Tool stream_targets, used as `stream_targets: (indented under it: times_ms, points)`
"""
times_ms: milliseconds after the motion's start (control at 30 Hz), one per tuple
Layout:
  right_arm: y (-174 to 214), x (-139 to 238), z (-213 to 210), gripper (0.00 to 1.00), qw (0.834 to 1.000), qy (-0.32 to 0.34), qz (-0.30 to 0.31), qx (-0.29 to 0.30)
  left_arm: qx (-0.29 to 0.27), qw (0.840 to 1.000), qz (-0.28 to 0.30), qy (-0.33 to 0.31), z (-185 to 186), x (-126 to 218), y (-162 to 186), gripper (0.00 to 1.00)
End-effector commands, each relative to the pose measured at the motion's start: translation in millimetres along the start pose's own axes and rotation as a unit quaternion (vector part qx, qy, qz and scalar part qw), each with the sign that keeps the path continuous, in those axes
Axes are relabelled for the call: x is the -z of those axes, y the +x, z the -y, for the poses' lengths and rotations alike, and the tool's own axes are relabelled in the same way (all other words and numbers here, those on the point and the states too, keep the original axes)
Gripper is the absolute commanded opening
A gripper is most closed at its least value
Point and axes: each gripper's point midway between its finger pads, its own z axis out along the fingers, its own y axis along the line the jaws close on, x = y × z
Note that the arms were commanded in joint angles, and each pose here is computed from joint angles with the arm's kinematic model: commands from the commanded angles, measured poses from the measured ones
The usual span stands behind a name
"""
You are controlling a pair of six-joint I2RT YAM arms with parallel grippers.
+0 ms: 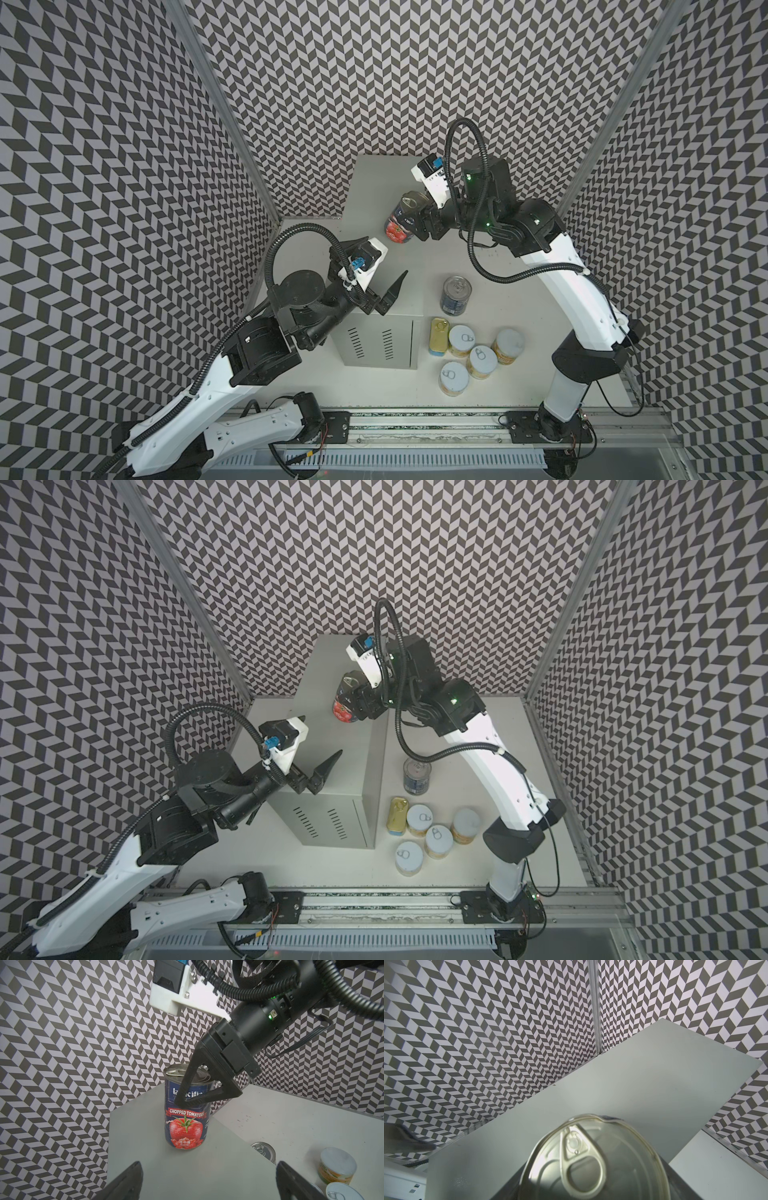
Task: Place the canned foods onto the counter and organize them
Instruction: 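Carry the red can onto the cabinet top while the right gripper lowers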
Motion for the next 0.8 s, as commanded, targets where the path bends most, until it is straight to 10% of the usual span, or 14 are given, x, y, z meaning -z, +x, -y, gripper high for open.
stream_targets:
  times_ms: [0,767]
  points:
    - [-38,7,-10,0.75,0.997,-0.01,0.072,0.026,-0.001,1.0,0.023,-0.017,-11,7,-17,1.0]
    - [-47,41,-8,0.99,0.991,0.023,0.131,0.026,0.034,0.999,-0.02,-0.032,-26,-29,-11,1.0]
